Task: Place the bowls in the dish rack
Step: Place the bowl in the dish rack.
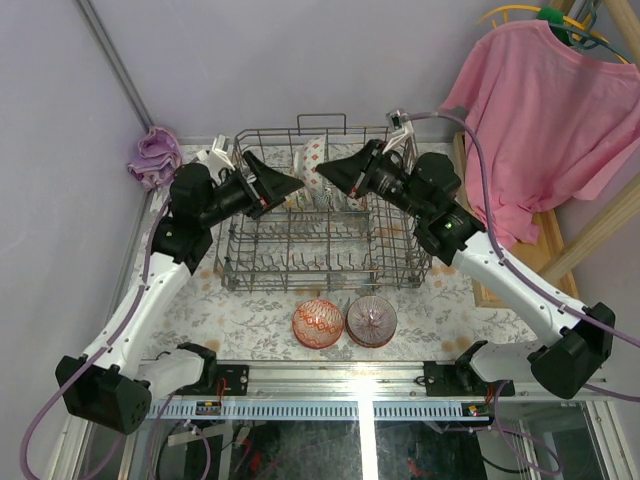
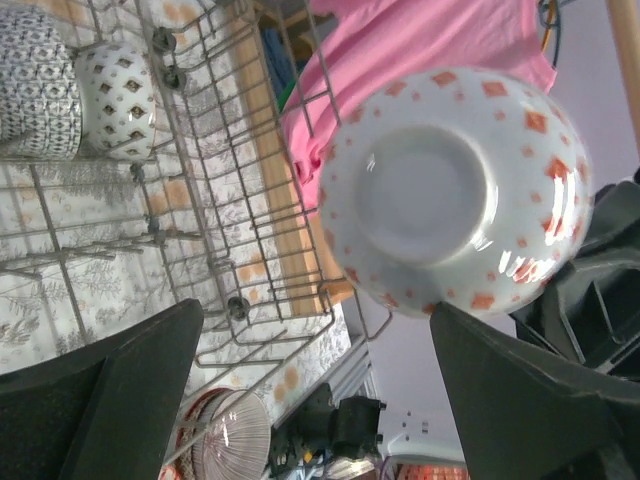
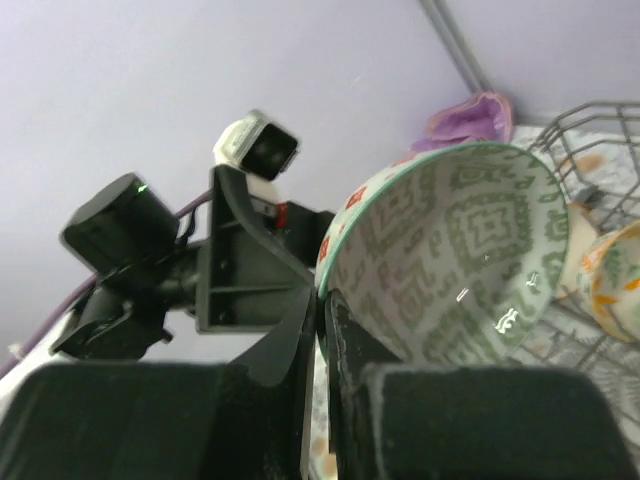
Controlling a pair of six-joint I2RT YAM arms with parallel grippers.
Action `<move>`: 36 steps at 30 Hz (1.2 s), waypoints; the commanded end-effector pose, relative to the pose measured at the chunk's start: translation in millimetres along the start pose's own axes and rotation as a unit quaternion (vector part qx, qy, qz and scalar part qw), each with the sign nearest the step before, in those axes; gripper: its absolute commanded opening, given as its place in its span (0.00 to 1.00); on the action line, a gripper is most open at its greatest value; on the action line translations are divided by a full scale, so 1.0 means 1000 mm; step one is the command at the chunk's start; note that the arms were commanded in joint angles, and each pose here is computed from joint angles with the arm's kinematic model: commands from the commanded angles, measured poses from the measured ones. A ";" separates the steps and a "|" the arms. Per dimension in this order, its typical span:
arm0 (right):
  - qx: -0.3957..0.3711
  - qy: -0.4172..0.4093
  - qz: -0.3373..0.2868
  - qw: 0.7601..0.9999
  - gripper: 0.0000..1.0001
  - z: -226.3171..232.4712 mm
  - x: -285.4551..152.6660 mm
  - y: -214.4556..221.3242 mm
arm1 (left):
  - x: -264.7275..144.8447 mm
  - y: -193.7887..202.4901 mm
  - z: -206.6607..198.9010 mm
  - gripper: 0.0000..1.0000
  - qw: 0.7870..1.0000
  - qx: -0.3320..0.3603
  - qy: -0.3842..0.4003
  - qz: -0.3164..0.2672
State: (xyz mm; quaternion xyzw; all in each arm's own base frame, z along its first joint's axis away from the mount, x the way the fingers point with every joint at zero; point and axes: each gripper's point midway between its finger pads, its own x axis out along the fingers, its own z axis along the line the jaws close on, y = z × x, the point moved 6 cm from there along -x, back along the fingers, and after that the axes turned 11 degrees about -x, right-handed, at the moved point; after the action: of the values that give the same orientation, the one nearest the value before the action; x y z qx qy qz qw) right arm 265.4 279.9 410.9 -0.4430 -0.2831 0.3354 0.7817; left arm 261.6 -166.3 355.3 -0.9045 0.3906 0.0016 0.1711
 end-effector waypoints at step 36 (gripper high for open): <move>0.219 -0.374 -0.109 0.895 0.00 0.024 -0.079 -0.045 | -0.014 0.003 -0.019 0.97 0.920 -0.153 0.358 0.050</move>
State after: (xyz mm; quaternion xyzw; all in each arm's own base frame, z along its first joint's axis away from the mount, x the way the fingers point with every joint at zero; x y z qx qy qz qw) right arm 230.8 228.2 421.2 -0.0828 -0.4344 0.4952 0.7478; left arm 258.8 -165.8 362.6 -0.8529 0.4720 -0.1972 -0.1040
